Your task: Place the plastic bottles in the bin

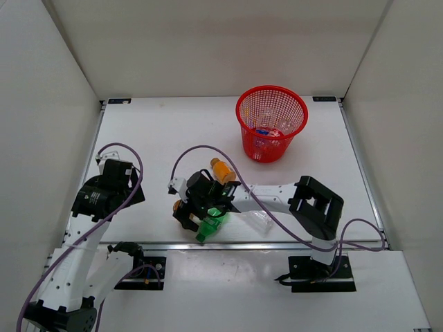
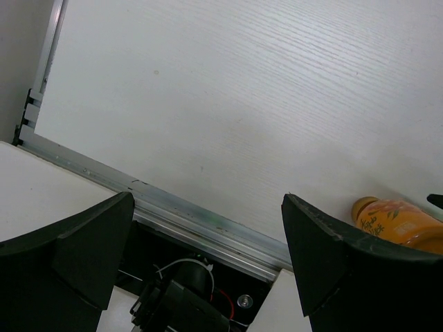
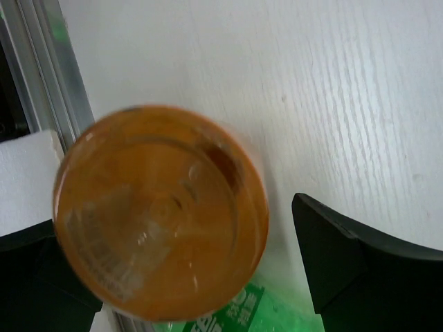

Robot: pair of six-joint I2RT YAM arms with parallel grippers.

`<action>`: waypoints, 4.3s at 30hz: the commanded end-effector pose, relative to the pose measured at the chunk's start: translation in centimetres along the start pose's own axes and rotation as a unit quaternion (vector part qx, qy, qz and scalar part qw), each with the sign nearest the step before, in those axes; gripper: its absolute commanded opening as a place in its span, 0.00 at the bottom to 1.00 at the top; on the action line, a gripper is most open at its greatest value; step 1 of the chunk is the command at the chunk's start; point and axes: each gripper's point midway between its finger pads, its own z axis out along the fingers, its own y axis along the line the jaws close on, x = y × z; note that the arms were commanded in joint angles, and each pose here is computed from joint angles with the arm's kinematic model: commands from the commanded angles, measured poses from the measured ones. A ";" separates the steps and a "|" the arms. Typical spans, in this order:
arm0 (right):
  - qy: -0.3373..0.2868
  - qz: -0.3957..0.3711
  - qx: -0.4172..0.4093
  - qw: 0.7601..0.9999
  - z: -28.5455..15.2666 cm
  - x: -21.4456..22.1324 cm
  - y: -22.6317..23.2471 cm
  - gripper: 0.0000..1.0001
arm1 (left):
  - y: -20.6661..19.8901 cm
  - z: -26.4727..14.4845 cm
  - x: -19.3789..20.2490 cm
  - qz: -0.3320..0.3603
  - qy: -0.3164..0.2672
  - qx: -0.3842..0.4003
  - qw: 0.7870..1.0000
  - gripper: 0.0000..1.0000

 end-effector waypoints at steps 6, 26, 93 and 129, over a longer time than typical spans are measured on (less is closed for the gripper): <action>-0.099 -0.006 0.003 0.995 0.8 -6.4 -0.7 0.62 | -0.4 -0.4 -0.7 0.000 -0.010 0.011 1.000 0.98; -0.274 0.203 0.332 0.880 -33.1 -11.2 -23.3 0.16 | -14.8 -0.4 1.2 0.103 0.040 0.272 0.956 0.98; -0.197 0.473 0.444 0.735 -38.2 17.4 -20.9 0.99 | -30.1 -11.4 -8.5 0.234 -0.127 0.455 0.850 0.35; -0.169 0.273 0.227 0.919 -25.9 9.6 -10.0 0.99 | -37.7 -12.1 -18.6 0.109 -0.234 0.451 0.854 0.99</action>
